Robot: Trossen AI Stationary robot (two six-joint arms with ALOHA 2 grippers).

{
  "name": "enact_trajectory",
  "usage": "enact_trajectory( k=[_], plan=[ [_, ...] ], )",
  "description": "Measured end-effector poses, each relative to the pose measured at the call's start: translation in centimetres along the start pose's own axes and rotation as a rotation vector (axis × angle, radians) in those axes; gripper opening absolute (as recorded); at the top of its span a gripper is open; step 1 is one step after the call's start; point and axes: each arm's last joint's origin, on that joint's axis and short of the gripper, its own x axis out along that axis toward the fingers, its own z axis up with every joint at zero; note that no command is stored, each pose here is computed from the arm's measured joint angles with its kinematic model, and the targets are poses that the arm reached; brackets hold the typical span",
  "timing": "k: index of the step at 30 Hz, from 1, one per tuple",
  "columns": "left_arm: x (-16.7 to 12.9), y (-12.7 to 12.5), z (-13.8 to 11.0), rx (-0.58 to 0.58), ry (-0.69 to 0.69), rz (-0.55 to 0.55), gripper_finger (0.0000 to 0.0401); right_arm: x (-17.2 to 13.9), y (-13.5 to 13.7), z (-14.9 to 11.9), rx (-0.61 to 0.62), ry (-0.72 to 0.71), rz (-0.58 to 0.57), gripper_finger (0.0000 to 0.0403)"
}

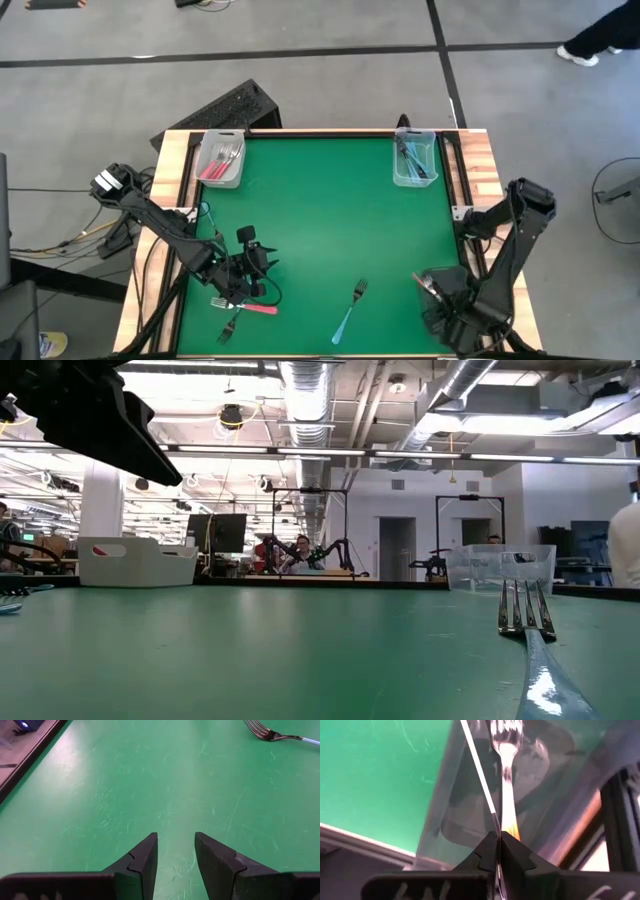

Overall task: Sort silverware by color (type)
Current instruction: Put the orange fork into the black bin, then put the blue fork into the transparent bin

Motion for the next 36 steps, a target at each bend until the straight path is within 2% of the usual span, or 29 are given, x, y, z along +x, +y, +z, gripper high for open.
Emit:
enact_trajectory(
  k=[5, 11, 16, 19, 23, 28, 33, 36],
  plan=[
    [0.0, 0.0, 0.0, 0.001, 0.003, -0.002, 0.0119, 1.5, 1.0, 0.0, -0.052, -0.022, -0.047, 0.0058],
    [0.0, 0.0, 0.0, 0.002, 0.006, -0.005, 0.0119, 2.9, 2.0, -0.6, -0.094, -0.022, -0.053, 0.0125],
    [0.0, 0.0, 0.0, 0.001, 0.006, -0.005, 0.0119, 2.9, 2.1, -0.2, -0.054, -0.028, -0.059, 0.0183],
    [0.0, 0.0, 0.0, 0.001, 0.005, -0.004, 0.0119, 2.4, 2.4, 0.4, -0.031, -0.075, -0.009, 0.0202],
    [0.0, -0.1, 0.1, -0.01, -0.003, -0.009, 0.0119, 1.7, 3.5, 1.4, -0.092, -0.194, 0.089, 0.0208],
    [0.0, -0.2, 0.2, -0.026, -0.018, -0.017, 0.0119, 1.4, 6.1, 4.0, -0.209, -0.347, 0.238, 0.0203],
    [0.0, -0.2, 0.3, -0.029, -0.019, -0.022, 0.0119, 1.1, 7.9, 6.9, -0.3, -0.391, 0.264, 0.0199],
    [0.0, -0.2, 0.3, -0.029, -0.019, -0.022, 0.0119, 1.4, 8.7, 8.9, -0.35, -0.419, 0.238, 0.0198]
  ],
)
